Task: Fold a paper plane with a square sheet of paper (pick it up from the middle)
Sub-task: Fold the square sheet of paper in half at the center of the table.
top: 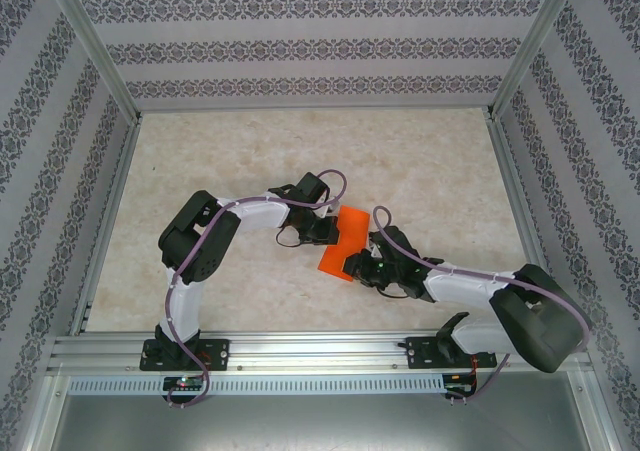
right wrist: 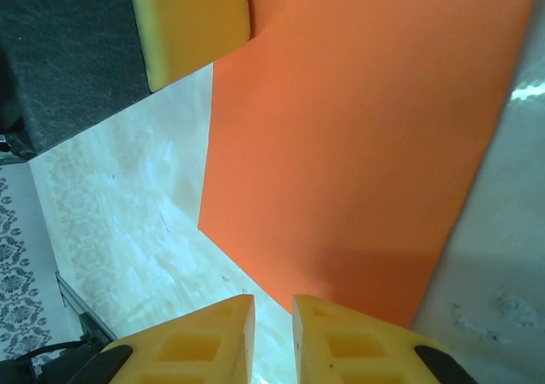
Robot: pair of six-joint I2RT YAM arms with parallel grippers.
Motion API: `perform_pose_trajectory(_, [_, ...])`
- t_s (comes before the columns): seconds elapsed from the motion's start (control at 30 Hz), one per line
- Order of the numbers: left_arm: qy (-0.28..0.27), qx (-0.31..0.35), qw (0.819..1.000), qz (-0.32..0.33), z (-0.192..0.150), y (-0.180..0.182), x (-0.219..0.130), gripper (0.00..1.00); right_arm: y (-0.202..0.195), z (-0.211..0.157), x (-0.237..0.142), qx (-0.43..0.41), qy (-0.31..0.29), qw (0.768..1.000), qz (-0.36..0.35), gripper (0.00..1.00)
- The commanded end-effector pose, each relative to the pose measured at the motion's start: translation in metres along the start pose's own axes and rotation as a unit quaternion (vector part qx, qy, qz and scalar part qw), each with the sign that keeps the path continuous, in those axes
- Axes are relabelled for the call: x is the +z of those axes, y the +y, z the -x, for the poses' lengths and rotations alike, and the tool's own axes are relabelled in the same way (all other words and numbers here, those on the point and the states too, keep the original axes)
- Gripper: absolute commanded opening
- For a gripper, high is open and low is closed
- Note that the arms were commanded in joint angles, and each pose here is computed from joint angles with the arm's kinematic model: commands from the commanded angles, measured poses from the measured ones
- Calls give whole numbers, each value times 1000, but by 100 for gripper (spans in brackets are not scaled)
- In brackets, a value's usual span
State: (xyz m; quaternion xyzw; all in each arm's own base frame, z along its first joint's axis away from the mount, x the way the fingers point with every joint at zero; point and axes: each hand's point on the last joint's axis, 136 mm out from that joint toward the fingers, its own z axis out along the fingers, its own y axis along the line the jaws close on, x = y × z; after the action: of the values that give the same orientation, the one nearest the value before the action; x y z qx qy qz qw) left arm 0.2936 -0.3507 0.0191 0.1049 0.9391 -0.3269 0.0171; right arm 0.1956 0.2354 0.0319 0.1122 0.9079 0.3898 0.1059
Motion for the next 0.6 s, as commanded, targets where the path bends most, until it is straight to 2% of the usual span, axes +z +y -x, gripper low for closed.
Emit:
perform_pose_trajectory(0.0, [46,-9,997,53,-27,28,19,0,0,-7,7,-3,21,1000,4,20])
perform_pose_trajectory(0.17, [46,-9,997,54,-27,27,18,0,-38,-17,14,15,37,997,-68,19])
perform_pose_trajectory(0.3, [47,-7,997,55,-27,27,17,0,-37,-16,8,15,33,997,-71,18])
perform_pose_trajectory(0.43, [48,-7,997,56,-27,27,17,0,-6,22,-15,-6,-27,998,-55,18])
perform_pose_trajectory(0.57, [49,-9,997,57,-27,28,18,0,18,67,-35,-4,-88,996,15,19])
